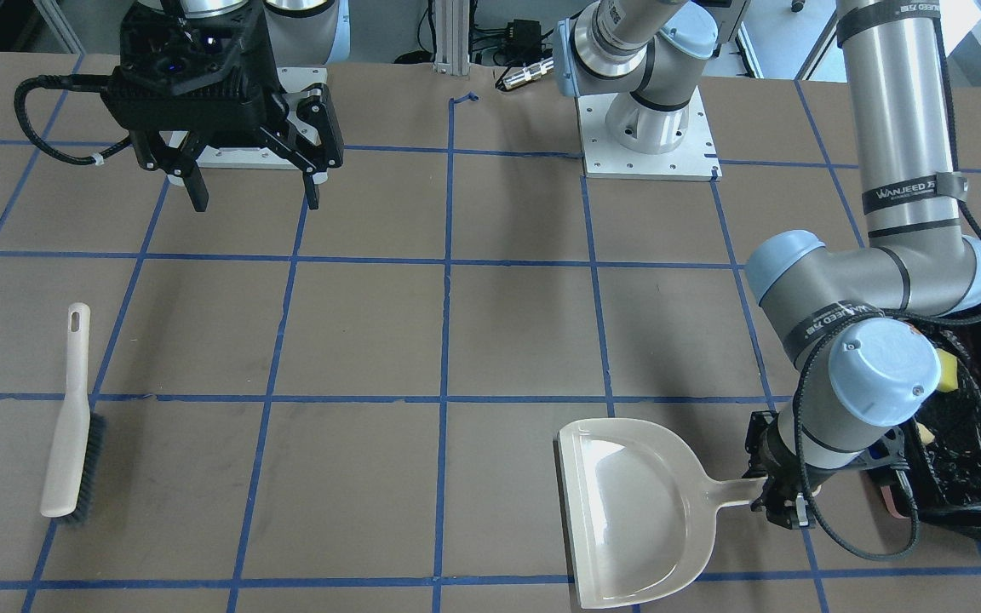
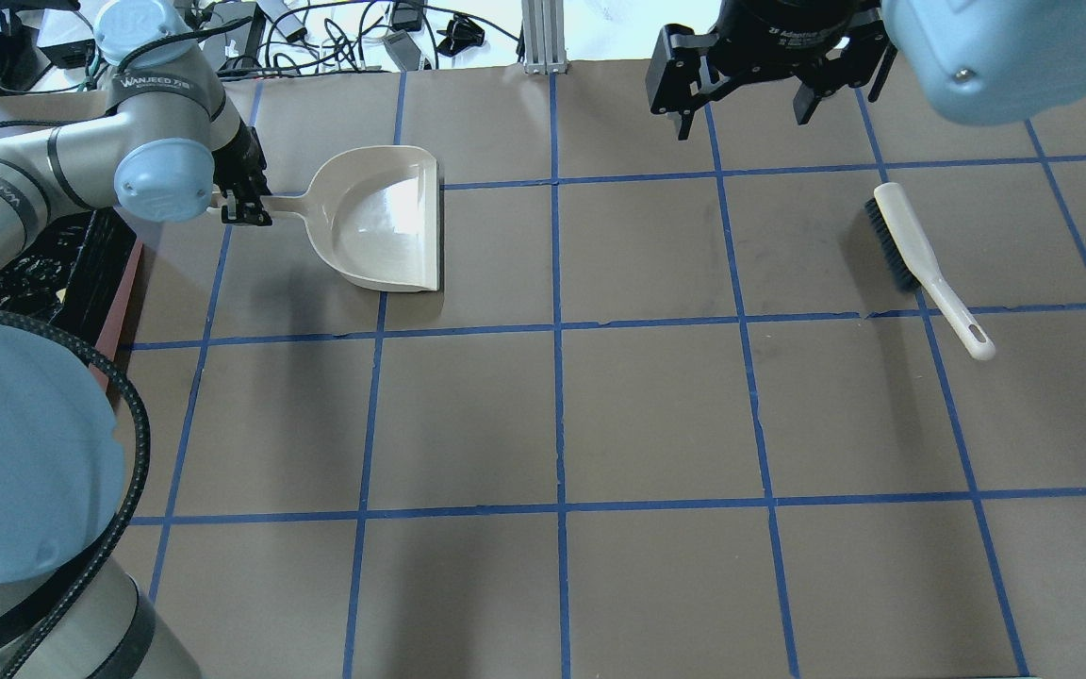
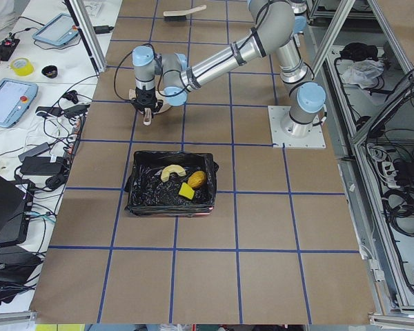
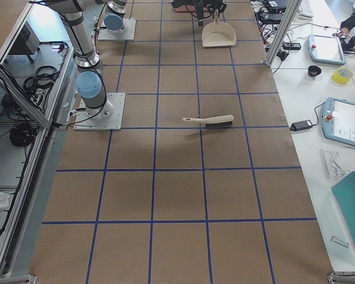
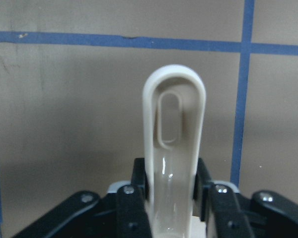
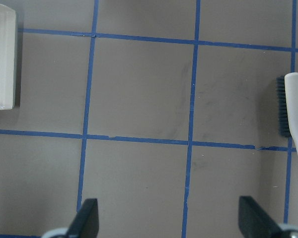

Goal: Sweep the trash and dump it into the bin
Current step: 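Set the dustpan flat and open the left gripper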

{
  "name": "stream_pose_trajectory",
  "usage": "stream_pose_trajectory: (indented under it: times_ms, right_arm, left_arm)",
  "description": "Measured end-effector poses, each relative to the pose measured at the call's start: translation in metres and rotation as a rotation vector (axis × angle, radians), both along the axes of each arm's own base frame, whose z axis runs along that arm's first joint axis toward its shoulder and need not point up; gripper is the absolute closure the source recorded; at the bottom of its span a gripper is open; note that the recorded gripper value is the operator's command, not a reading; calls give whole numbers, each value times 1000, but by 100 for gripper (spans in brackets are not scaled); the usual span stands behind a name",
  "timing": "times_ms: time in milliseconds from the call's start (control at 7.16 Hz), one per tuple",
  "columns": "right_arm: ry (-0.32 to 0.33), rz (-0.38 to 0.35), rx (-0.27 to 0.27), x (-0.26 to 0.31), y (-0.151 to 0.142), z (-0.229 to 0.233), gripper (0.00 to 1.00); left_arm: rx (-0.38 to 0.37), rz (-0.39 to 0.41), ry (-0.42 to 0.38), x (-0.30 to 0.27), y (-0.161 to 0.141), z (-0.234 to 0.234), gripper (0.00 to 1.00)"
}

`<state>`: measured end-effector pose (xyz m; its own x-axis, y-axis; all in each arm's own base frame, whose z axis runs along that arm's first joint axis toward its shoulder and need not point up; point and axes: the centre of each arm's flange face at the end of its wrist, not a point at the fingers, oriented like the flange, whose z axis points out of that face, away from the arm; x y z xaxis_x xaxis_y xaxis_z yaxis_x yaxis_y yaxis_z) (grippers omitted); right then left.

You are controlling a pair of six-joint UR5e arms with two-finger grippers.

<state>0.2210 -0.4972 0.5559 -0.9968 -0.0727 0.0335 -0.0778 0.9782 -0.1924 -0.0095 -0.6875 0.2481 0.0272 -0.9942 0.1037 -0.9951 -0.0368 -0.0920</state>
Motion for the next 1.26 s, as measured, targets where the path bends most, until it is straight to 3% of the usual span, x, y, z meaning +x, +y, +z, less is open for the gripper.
stream_pose_trajectory:
  times_ms: [559, 977, 1257]
  right_arm:
    - [1, -2, -1, -1, -1, 0, 0]
    - [3, -3, -2, -1, -2, -1, 0]
    - [4, -10, 0, -5, -4, -3, 0]
  left_arm:
    - [29, -23, 3, -8, 5, -3, 100]
    - [29, -85, -4, -6, 1, -7, 100]
    - [29, -95, -7, -6, 1, -7, 78]
